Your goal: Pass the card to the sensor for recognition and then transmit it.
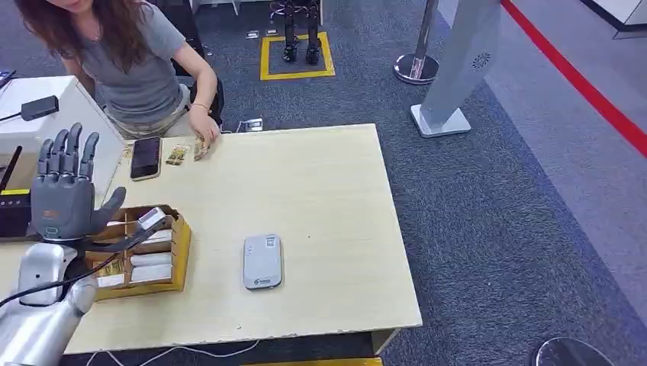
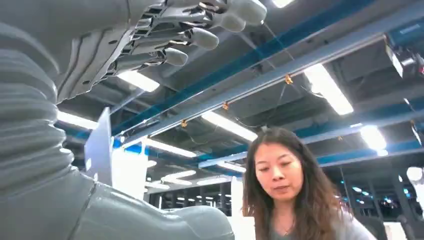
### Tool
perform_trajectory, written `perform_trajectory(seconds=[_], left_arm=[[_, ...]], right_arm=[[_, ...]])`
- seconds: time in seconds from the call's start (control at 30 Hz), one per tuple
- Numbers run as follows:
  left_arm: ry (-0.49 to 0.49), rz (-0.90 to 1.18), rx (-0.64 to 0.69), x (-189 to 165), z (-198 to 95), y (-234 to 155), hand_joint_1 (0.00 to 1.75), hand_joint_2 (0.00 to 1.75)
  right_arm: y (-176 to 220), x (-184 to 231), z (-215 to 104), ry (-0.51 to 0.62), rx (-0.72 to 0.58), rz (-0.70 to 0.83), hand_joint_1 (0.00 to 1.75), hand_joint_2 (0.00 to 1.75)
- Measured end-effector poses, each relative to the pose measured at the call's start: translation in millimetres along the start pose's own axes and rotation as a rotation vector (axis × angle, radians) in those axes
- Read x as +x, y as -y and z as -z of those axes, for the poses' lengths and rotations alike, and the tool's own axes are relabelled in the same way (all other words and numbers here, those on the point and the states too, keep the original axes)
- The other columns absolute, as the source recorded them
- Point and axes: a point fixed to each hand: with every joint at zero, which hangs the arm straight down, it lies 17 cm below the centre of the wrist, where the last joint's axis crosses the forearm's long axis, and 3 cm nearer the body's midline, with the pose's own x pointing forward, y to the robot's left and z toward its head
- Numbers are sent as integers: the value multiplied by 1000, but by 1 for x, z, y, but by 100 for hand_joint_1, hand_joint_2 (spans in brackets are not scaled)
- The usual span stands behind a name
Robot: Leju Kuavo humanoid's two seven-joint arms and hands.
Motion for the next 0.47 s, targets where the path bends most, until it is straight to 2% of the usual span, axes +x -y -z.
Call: perform_trajectory(seconds=[0.17, 0.2, 0.33, 0.47], left_arm=[[-21, -68, 32, 1, -6, -16, 0, 175], [-35, -122, 35, 1, -11, -19, 0, 175], [-126, -417, -7, -2, -48, -28, 0, 175], [-217, -993, -155, 0, -91, -25, 0, 175]], right_arm=[[0, -2, 0, -9, 3, 10, 0, 175], [0, -3, 0, -14, 3, 10, 0, 0], [-3, -12, 0, -40, 5, 26, 0, 0], [-2, -5, 0, 8, -6, 121, 0, 0]])
